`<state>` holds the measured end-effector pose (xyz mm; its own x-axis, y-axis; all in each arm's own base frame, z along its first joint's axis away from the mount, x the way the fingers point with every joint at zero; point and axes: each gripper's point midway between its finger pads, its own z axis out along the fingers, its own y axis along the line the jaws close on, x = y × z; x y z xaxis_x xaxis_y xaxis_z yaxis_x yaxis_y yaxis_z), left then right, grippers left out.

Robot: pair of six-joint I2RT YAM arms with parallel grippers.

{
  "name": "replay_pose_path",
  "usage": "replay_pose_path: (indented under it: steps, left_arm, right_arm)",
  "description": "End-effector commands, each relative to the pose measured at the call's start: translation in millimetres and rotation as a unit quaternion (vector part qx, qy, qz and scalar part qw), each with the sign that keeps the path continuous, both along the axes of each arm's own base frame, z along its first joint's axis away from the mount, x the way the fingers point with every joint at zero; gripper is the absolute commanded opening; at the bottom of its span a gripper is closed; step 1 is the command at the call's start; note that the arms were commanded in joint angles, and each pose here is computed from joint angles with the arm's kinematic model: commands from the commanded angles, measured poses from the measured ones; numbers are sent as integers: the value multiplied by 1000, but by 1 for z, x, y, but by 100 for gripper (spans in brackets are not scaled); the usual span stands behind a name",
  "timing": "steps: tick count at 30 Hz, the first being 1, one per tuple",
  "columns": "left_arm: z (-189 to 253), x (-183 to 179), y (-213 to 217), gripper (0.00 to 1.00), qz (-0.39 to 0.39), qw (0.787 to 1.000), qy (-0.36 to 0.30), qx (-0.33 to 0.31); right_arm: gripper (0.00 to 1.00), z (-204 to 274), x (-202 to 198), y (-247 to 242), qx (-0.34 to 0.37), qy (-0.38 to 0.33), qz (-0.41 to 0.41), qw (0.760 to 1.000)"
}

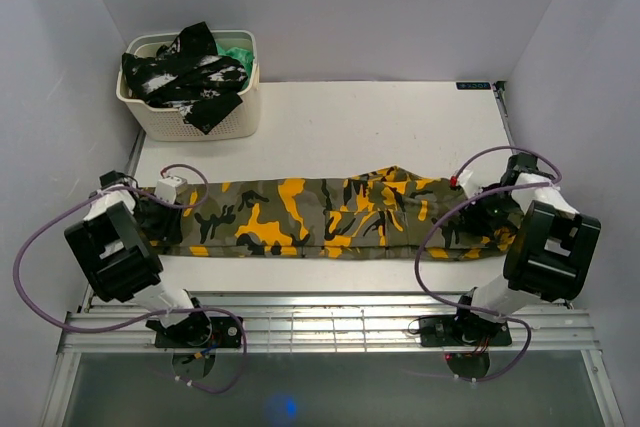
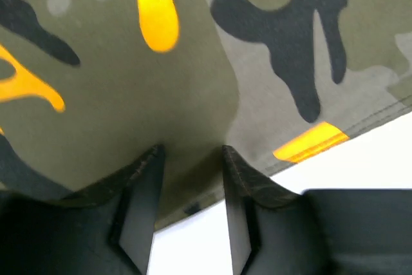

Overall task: Fold and stack the trousers
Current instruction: Fold the trousers

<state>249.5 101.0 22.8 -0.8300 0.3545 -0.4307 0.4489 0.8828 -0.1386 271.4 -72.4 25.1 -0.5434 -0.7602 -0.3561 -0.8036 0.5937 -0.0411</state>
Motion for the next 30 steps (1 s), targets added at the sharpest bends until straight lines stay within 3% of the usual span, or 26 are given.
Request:
replay_pose_path:
  steps: [1,3,4,7,11,12,14,15,19,20,21,23,24,25,27,30]
  left_arm:
    - [16,-9,-3,53,-59,997,-36,32]
    - [40,-1,-15,62,-102,991,-86,22]
    - [67,13,-29,78,-117,982,-149,4]
    - [127,39,-71,93,-181,948,-260,-28]
    - [145,48,-148,94,-277,911,-299,-58]
    - [149,55,-186,93,-328,886,-323,-57]
    - [145,56,-222,91,-336,883,-324,-57]
    - [148,55,-259,91,-373,858,-346,-69]
    - [153,46,-346,91,-402,848,-316,-142]
    - [153,41,-363,92,-382,862,-284,-176]
    - [156,32,-389,92,-394,854,-270,-206]
    - [150,31,-421,92,-378,865,-224,-240]
    - [152,19,-447,92,-397,852,-229,-255]
    - [141,17,-460,92,-398,854,-219,-253]
    - [138,0,-490,92,-418,840,-223,-264]
    - [115,-8,-513,92,-421,847,-191,-262]
  right_arm:
    - [55,12,-11,-6,-44,-27,71,996]
    - [57,54,3,23,27,-71,88,993]
    - [59,70,11,33,52,-84,85,991]
    - [63,135,44,85,170,-127,77,974]
    - [60,174,105,118,235,-146,5,961]
    - [54,164,123,134,239,-137,8,961]
    - [49,163,143,155,243,-122,-16,962]
    - [49,144,150,163,244,-96,-22,965]
    - [47,115,171,191,233,-59,-29,970]
    - [48,109,175,196,231,-54,-33,971]
    - [50,94,177,198,229,-38,-38,972]
    - [52,83,176,203,236,-17,-41,971]
    - [54,72,176,205,237,-3,-42,971]
    - [54,67,175,207,237,6,-43,970]
    - [55,53,169,208,235,28,-43,971]
    - [58,41,162,206,227,42,-40,972]
